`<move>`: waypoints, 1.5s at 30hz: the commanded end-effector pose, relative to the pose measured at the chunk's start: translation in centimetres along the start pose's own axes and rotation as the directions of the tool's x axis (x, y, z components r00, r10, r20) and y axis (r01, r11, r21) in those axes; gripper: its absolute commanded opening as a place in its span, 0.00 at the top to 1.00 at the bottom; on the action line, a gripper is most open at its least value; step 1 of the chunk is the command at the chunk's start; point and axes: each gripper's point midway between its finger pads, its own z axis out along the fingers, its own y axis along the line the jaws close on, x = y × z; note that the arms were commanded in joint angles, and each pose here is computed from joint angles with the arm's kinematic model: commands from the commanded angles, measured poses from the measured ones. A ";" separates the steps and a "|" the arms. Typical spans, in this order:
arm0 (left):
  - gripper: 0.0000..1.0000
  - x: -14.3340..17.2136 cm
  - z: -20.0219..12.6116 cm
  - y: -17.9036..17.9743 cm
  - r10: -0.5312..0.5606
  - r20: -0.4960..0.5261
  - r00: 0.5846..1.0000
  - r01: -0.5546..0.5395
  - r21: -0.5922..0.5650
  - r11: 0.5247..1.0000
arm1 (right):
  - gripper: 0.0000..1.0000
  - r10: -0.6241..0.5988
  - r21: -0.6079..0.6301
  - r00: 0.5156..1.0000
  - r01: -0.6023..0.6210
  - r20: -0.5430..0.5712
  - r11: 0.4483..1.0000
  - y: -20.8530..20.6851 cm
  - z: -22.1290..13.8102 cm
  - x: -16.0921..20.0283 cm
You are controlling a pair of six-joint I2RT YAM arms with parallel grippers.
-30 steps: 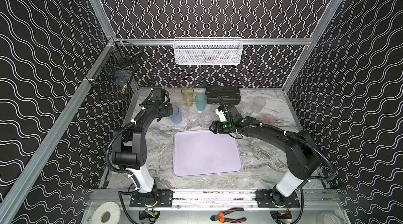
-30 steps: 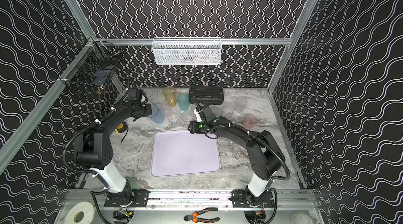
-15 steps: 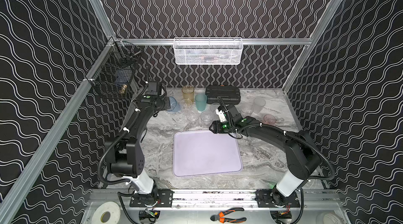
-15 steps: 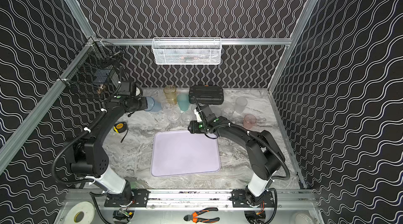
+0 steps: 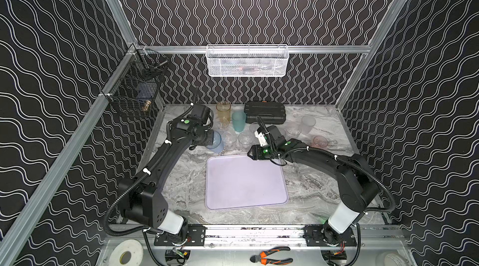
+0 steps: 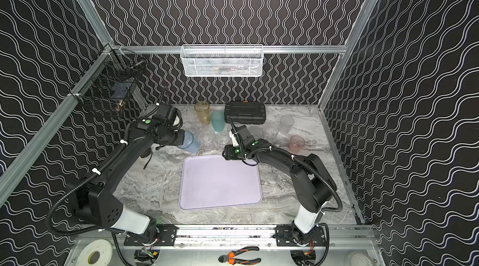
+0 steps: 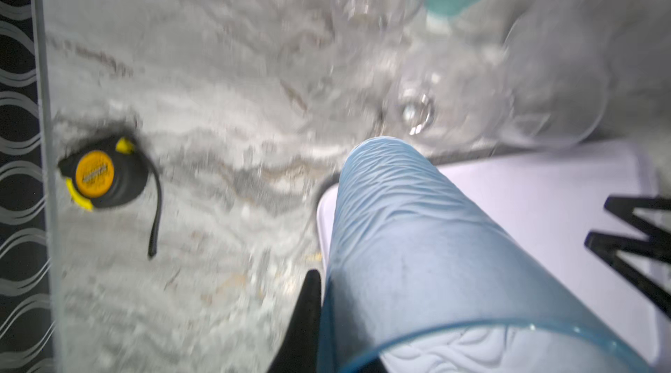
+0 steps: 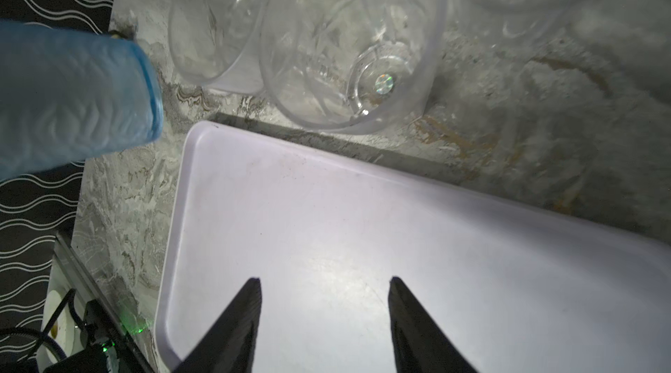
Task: Place the glasses into the tray
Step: Pick up the glass from the top-left of the table, then place the glass on the tray.
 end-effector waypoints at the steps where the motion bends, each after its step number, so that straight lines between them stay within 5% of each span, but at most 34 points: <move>1: 1.00 2.5 -0.2 0.2 0.007 -0.086 0.996 -0.010 -0.043 0.999 | 0.42 -0.032 -0.003 0.999 0.032 -0.020 0.999 0.9 0.7 0.6; 10: 1.00 5.7 2.8 -0.7 0.061 -0.191 0.980 -0.069 -0.040 0.997 | 0.42 -0.073 0.000 0.996 0.073 -0.042 0.997 2.1 1.4 1.9; 29: 1.00 4.8 5.6 0.1 0.079 -0.208 0.975 -0.106 -0.122 0.987 | 0.42 -0.083 0.031 0.995 0.085 -0.056 0.996 1.1 1.5 2.7; 36: 0.85 4.5 5.9 0.3 0.075 -0.207 0.975 -0.103 -0.129 0.986 | 0.42 -0.085 0.034 0.995 0.087 -0.059 0.996 1.0 1.6 2.8; 41: 0.63 3.6 5.2 0.4 0.065 -0.173 0.983 -0.088 -0.132 0.987 | 0.42 -0.089 0.039 0.994 0.092 -0.062 0.995 0.9 1.6 2.9; 45: 0.59 2.5 4.3 0.5 0.052 -0.134 0.990 -0.069 -0.125 0.990 | 0.42 -0.094 0.042 0.994 0.097 -0.060 0.994 0.9 1.6 2.7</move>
